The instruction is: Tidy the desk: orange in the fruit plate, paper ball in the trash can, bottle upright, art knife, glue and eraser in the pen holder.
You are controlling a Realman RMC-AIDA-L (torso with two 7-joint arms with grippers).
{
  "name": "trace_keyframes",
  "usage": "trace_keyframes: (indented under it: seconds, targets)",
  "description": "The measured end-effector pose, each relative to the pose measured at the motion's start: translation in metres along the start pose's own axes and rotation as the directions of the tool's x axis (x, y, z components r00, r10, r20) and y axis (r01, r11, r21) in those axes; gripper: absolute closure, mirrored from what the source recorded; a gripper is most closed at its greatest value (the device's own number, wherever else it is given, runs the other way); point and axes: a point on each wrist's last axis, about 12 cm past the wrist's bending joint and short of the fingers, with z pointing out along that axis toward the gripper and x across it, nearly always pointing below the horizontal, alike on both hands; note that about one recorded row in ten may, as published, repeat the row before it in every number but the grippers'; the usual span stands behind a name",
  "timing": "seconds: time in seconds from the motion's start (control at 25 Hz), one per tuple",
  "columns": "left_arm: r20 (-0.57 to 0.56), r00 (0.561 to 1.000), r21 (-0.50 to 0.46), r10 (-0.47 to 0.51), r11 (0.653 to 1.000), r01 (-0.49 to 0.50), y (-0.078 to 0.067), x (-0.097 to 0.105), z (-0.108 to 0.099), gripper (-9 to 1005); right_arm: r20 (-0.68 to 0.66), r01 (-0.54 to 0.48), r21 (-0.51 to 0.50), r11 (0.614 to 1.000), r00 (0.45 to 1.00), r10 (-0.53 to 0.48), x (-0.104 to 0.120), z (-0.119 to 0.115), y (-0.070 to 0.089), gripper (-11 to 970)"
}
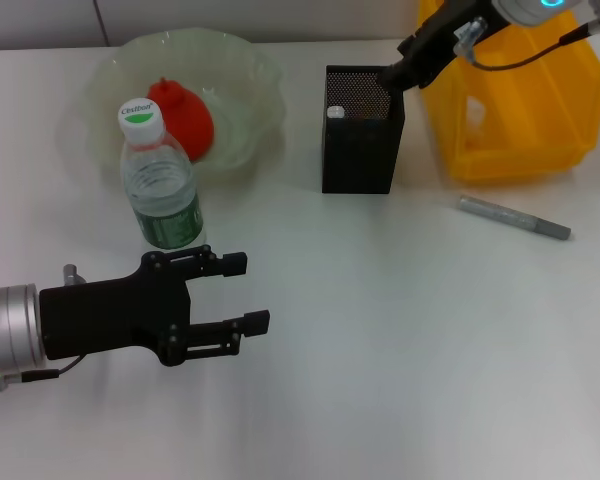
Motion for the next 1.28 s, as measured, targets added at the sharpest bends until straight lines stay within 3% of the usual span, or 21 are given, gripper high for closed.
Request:
trace_keyframes:
  seconds: [0.04, 0.24, 0.44, 0.48, 0.68, 0.96, 1.28]
  targets:
    - [0.001, 1.000, -0.001, -0.001, 1.000, 0.001, 0.000, 0.000, 0.000, 241, 0.001, 0.002, 0.000, 1.000, 1.000, -0.002, 0.000, -0.001, 0.000, 657]
    - [0.004, 1.000, -0.004, -0.002, 1.000, 0.002, 0.000, 0.000, -0.001, 241, -0.036, 0.040, -0.021, 0.999, 0.999, -0.041, 0.009, -0.019, 0.007, 436]
    - [0.005, 1.000, -0.005, -0.006, 1.000, 0.006, -0.001, 0.001, -0.002, 241, -0.190, 0.094, -0.052, 0.994, 0.976, -0.102, 0.042, -0.037, 0.011, 397]
    - [0.005, 1.000, -0.006, -0.007, 1.000, 0.007, -0.001, 0.001, -0.003, 241, -0.243, 0.092, -0.050, 0.994, 0.965, -0.102, 0.061, -0.034, 0.010, 406]
    - [0.005, 1.000, -0.006, -0.010, 1.000, 0.010, -0.001, 0.002, -0.003, 241, -0.271, 0.061, -0.064, 0.996, 0.960, -0.076, 0.093, -0.018, 0.008, 450]
    - [0.007, 1.000, 0.004, -0.006, 1.000, 0.006, 0.001, -0.001, 0.001, 241, -0.284, 0.023, -0.068, 0.997, 0.958, -0.041, 0.119, 0.012, 0.002, 512]
    - [0.006, 1.000, 0.010, -0.012, 1.000, 0.012, 0.001, -0.002, 0.003, 241, -0.267, 0.022, -0.033, 0.999, 0.963, -0.030, 0.128, 0.032, -0.005, 633]
